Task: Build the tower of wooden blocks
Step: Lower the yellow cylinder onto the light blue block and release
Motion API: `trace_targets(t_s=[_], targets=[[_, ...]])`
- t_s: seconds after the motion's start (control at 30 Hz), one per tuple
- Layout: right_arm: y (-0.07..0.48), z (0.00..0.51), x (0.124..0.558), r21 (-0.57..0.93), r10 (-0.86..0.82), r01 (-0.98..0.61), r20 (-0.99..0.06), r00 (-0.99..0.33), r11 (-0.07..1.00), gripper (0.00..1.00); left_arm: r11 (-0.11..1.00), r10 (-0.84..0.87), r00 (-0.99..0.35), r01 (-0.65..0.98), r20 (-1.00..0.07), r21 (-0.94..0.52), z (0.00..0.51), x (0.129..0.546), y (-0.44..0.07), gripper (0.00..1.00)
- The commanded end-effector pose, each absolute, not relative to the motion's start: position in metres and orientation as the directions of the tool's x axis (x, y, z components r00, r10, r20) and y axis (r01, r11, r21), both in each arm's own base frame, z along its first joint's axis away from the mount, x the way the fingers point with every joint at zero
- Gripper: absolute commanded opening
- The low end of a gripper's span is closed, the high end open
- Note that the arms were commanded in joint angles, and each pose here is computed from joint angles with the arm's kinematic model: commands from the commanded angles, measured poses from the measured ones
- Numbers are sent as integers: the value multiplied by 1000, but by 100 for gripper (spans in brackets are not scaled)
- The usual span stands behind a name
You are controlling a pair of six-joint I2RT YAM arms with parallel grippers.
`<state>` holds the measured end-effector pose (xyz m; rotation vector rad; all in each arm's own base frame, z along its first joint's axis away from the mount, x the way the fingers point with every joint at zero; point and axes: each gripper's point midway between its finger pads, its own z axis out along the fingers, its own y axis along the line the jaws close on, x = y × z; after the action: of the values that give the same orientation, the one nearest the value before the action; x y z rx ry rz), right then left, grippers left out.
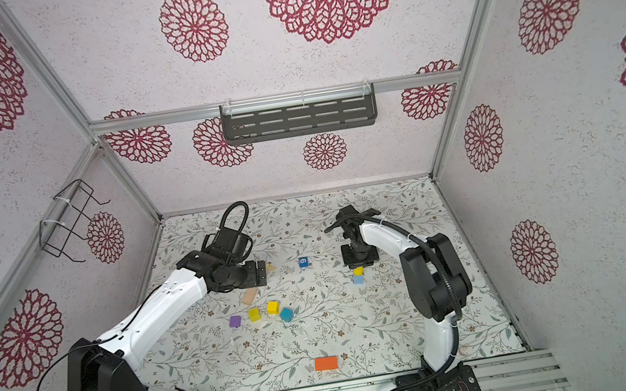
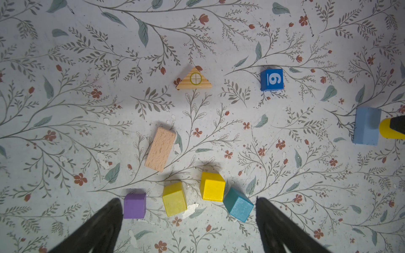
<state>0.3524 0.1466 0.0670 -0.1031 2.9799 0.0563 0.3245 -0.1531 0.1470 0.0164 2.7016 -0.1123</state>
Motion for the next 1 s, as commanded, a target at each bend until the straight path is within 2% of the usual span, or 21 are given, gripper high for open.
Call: trace_targets(t_s=[0.0, 0.97], targets=[[145, 73, 357, 26, -66, -72, -171, -983, 997, 28, 995, -11, -904, 31, -427, -92, 144, 328, -154, 97], [141, 57, 356, 8, -60, -62, -153, -986, 998, 33, 995, -21, -903, 22, -429, -94, 143, 327, -150, 97]])
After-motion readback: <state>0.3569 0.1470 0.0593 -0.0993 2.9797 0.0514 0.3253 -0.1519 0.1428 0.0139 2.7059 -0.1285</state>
